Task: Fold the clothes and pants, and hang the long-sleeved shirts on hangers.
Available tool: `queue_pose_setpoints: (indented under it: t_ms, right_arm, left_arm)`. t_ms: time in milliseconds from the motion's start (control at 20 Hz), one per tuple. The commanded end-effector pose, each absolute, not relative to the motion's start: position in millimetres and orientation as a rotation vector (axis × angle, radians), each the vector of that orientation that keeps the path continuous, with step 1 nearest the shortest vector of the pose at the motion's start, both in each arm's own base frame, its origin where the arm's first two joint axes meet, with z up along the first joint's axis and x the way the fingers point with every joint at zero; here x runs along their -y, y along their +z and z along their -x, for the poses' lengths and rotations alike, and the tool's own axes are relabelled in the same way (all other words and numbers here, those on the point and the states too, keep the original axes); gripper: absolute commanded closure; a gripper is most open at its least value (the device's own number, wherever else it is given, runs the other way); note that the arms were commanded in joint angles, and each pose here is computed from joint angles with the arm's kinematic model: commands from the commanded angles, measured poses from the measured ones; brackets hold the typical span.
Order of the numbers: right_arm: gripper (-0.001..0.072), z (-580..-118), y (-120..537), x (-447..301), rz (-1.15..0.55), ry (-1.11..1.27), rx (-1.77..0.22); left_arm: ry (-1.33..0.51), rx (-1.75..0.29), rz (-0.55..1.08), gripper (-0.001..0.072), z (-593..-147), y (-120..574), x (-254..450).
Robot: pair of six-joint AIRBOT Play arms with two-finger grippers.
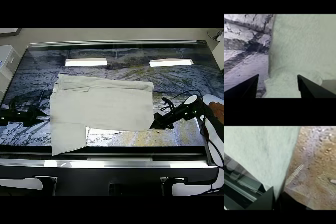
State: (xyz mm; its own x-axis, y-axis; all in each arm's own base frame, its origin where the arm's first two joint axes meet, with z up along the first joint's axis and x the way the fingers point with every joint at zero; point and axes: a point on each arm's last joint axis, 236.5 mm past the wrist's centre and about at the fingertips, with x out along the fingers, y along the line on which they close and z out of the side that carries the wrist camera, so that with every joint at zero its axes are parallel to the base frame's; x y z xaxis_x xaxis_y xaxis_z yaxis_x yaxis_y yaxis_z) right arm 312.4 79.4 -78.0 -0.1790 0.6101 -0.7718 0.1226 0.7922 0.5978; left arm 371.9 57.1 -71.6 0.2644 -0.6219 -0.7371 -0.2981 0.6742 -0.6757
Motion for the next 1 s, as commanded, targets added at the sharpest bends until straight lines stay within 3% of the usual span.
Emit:
queue_pose_setpoints:
  t_ms: [0,400,550,650,750,800,950]
  right_arm:
    - [0.0678,-313,-79,-79,-0.578,0.469,-1.72]
    - [0.0678,-318,-81,-78,-0.582,0.451,-1.704]
    - [0.0678,-318,-81,-78,-0.582,0.451,-1.703]
    - [0.0678,-318,-81,-78,-0.582,0.451,-1.703]
    - [0.0678,-318,-80,-78,-0.584,0.452,-1.703]
    - [0.0678,-318,-80,-78,-0.586,0.453,-1.702]
    - [0.0679,-320,-77,-78,-0.581,0.453,-1.687]
  left_arm:
    - [-0.305,-1.342,0.878,0.0177,-370,-84,-46]
    - [-0.365,-1.391,0.845,0.0187,-369,-89,-20]
    - [-0.368,-1.394,0.844,0.0396,-369,-89,-18]
    - [-0.371,-1.397,0.846,0.0402,-369,-89,-18]
    - [-0.369,-1.398,0.85,0.0603,-368,-89,-17]
    - [-0.375,-1.402,0.851,0.0665,-367,-88,-16]
    - [-0.39,-1.412,0.856,0.0682,-365,-86,-14]
